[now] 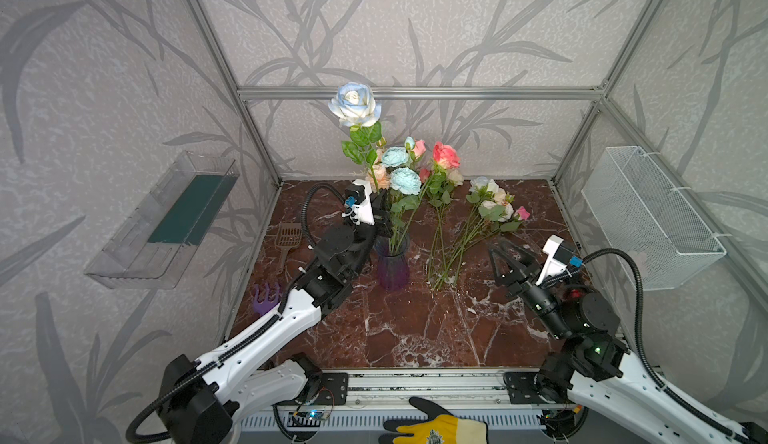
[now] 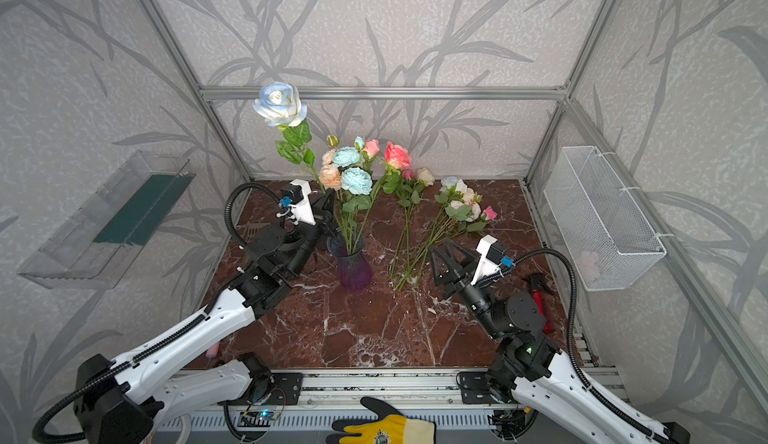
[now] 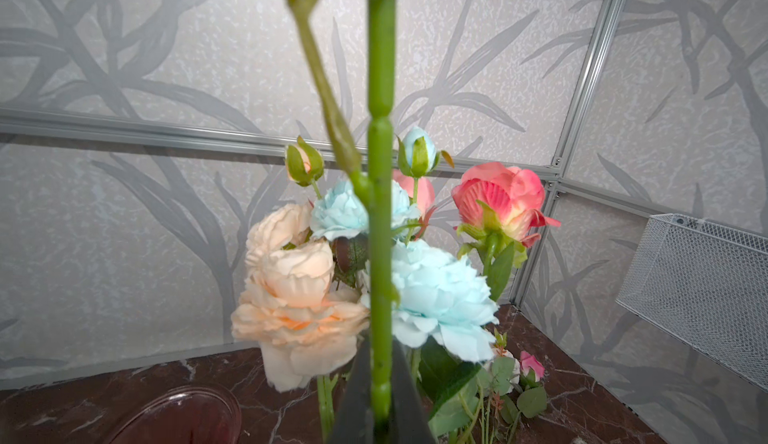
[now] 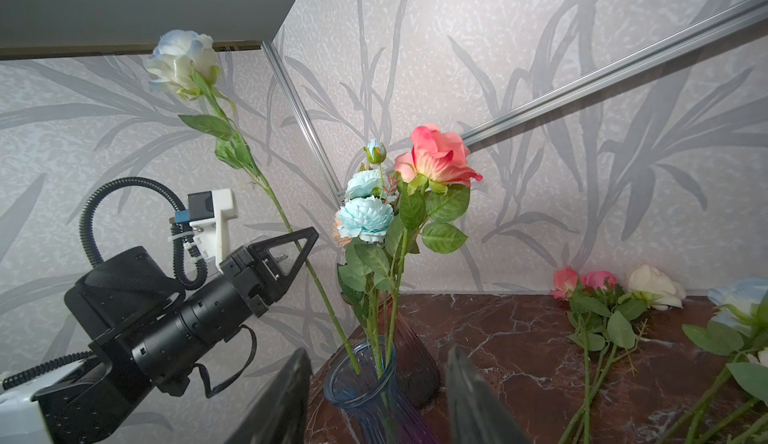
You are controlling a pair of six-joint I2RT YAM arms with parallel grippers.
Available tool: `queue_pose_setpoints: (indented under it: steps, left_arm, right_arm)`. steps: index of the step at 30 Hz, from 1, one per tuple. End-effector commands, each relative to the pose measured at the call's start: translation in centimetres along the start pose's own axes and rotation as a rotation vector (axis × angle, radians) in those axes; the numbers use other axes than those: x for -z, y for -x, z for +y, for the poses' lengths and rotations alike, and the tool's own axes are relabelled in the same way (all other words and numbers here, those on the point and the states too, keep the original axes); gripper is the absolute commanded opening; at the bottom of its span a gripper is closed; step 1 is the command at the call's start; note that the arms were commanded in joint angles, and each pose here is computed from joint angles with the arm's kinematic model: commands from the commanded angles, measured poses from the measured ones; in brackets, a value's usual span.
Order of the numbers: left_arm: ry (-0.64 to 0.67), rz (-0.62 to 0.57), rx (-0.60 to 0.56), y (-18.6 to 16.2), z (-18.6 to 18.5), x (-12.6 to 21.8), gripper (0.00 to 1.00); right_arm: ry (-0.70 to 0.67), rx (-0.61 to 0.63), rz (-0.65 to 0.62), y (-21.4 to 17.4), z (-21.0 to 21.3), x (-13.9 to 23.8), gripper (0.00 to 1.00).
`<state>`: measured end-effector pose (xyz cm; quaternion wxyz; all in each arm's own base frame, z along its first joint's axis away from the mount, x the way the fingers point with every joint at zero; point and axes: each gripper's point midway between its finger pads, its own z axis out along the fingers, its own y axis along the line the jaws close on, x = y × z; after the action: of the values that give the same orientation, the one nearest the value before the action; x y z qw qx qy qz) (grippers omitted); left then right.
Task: Arrange the flowers into the vase
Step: 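Lower the white rose stem into the purple vase with the left gripper, then open the left gripper while the right gripper reaches to the rose pile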
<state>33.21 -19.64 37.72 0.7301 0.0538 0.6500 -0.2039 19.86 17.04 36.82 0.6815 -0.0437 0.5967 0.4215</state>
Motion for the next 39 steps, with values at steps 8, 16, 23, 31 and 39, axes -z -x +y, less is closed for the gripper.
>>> queue_pose_setpoints:
  steps: [8,16,23,31,39]
  left_arm:
    - [-0.011,0.075,0.106,-4.2,0.3,0.4,0.00]
    - [-0.033,0.173,0.077,-6.2,-0.1,0.5,0.03]
    - [-0.035,0.214,0.052,-6.1,-0.1,1.1,0.34]
    - [-0.043,0.262,0.040,-5.3,0.1,3.0,0.46]
    - [-0.010,0.216,0.051,-1.8,1.8,7.7,0.58]
  right_arm:
    - [-0.038,0.017,0.033,-1.4,-0.9,-0.1,0.52]
    - [-0.047,0.014,0.047,-2.0,-1.1,-0.6,0.53]
    - [-0.050,0.005,0.042,-1.9,-1.2,-0.7,0.53]
    - [-0.053,0.009,0.048,-2.2,-1.3,-0.7,0.53]
    - [-0.158,0.080,0.135,-3.6,-3.0,-1.1,0.53]
